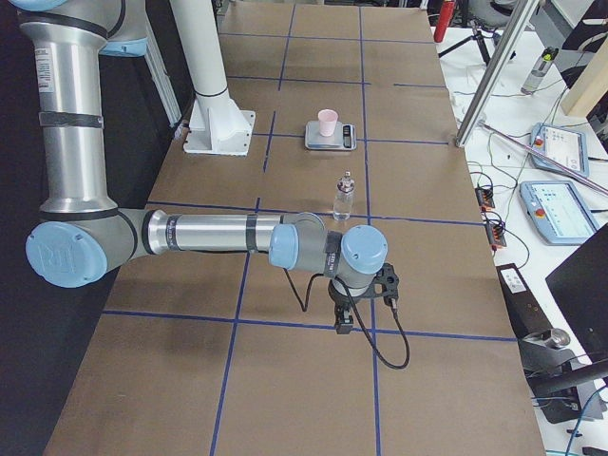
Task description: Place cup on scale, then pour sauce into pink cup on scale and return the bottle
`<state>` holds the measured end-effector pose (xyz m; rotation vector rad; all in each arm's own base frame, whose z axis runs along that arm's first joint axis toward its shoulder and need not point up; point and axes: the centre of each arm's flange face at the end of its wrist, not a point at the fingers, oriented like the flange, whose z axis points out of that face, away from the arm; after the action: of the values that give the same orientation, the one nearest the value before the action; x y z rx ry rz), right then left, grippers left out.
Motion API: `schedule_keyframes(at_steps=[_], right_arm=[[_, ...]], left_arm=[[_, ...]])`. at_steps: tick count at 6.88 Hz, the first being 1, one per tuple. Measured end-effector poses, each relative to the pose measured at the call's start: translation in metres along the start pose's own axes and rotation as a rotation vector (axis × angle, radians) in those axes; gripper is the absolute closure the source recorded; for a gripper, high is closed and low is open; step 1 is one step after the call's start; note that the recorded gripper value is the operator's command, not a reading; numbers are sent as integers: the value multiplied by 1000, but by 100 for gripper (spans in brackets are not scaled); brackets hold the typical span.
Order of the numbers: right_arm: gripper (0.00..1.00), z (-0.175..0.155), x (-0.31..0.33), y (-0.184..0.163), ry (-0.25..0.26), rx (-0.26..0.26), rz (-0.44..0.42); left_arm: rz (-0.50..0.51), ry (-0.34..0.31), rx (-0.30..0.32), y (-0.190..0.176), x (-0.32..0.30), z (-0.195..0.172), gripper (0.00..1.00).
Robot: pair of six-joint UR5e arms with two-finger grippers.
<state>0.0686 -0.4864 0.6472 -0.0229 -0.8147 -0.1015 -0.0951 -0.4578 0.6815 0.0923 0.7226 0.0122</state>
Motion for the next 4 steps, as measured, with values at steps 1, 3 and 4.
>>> schedule_keyframes(at_steps=[1, 3, 4], right_arm=[[0, 0, 0, -1, 0, 1, 3], [0, -3, -1, -1, 2, 5, 3], [0, -4, -1, -1, 2, 7, 2]], left_arm=[[15, -1, 29, -2, 3, -4, 0], [50, -9, 78, -14, 20, -24, 0], [65, -11, 93, -19, 33, -38, 0]])
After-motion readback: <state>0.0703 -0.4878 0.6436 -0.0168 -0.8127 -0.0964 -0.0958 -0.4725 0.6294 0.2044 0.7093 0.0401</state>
